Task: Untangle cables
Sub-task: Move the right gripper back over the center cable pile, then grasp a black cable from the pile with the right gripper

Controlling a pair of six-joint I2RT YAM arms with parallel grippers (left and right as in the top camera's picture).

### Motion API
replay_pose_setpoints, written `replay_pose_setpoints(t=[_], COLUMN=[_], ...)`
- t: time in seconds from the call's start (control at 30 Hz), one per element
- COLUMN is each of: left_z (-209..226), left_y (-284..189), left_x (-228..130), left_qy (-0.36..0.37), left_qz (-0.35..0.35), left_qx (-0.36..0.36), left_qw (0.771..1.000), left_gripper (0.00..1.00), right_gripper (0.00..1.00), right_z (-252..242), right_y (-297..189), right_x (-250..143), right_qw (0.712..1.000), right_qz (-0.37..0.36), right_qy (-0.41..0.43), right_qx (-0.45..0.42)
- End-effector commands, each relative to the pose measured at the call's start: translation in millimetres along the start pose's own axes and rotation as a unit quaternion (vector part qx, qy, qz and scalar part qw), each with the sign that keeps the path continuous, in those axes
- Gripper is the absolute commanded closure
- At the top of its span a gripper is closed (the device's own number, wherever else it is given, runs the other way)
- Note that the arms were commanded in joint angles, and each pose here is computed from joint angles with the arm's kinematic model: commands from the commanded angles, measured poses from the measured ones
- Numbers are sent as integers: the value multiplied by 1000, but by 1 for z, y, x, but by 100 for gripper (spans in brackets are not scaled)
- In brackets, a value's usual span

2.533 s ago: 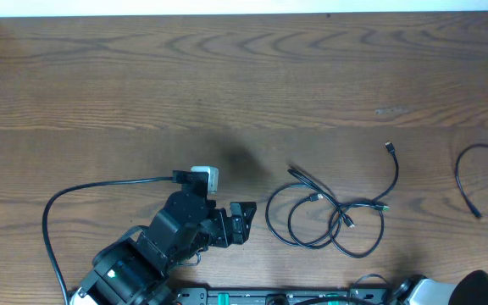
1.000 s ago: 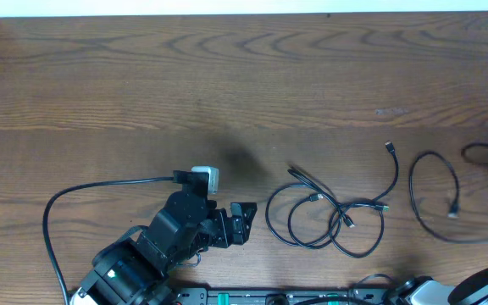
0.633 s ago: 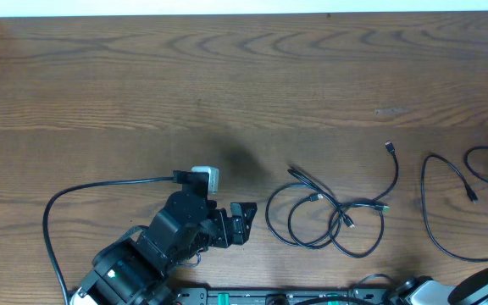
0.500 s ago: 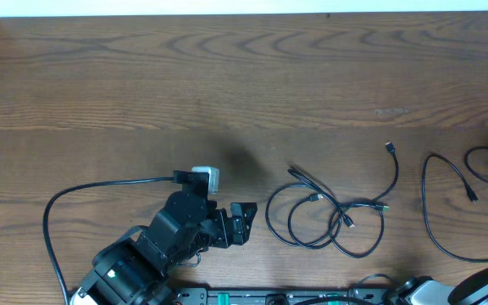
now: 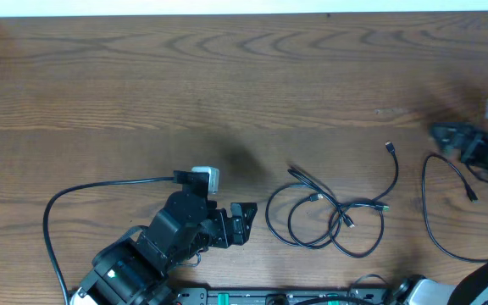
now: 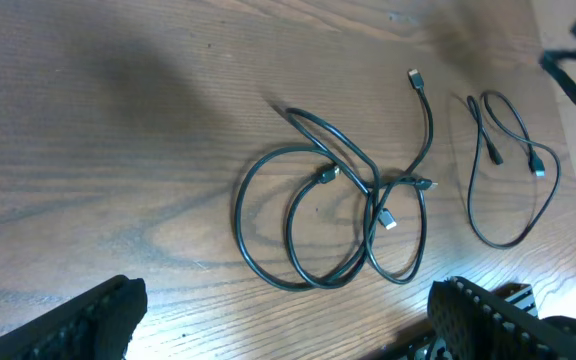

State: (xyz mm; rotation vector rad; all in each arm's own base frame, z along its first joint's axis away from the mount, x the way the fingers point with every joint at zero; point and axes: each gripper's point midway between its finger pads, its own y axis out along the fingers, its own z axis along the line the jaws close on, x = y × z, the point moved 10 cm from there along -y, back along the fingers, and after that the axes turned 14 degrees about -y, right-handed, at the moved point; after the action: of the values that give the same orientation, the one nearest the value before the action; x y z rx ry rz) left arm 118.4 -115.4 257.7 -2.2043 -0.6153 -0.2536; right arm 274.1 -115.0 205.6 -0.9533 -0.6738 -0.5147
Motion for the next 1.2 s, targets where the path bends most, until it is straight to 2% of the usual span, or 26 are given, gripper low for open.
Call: replay_pose_setpoints(t=[0.0, 0.3, 0.57, 0.77, 1.03, 1.07, 1.1, 1.13, 1.17], left_z=[-4, -3, -3, -3, -3, -3, -3, -3, -3], left_y=[-4, -4, -4, -4, -4, -4, -4, -4, -4], left_x=[1, 2, 2, 2, 2, 2, 2, 2, 2], left_qy=[-4, -4, -4, -4, -4, -4, -4, -4, -4], left_qz=[-1, -5, -5, -5, -5, -5, -5, -4, -4], left_qx=[-9, -8, -8, -8, -7, -7, -7, -7, -7], left_qw=[1000, 1000, 1000, 1000, 1000, 1000, 1000, 1000, 1000], left_gripper=[6, 6, 6, 6, 6, 6, 6, 6, 6], right_gripper=[1, 1, 1, 1, 2, 12, 33, 72, 99], right_z=[31, 101, 146, 166, 179, 180, 180, 179, 177], right_y=[21, 65, 92, 104, 114, 115, 117, 118, 120], right_x=[1, -20, -45, -66, -104, -107, -111, -114, -116], right_qw=[990, 940, 890, 861, 843, 840, 839, 840, 845], right_qz=[16, 131, 232, 267, 287, 287, 286, 287, 287], right_qy=[-118, -264, -350, -390, -400, -405, -408, -408, -403], right_qx=[72, 170, 177, 186, 218, 218, 219, 214, 201])
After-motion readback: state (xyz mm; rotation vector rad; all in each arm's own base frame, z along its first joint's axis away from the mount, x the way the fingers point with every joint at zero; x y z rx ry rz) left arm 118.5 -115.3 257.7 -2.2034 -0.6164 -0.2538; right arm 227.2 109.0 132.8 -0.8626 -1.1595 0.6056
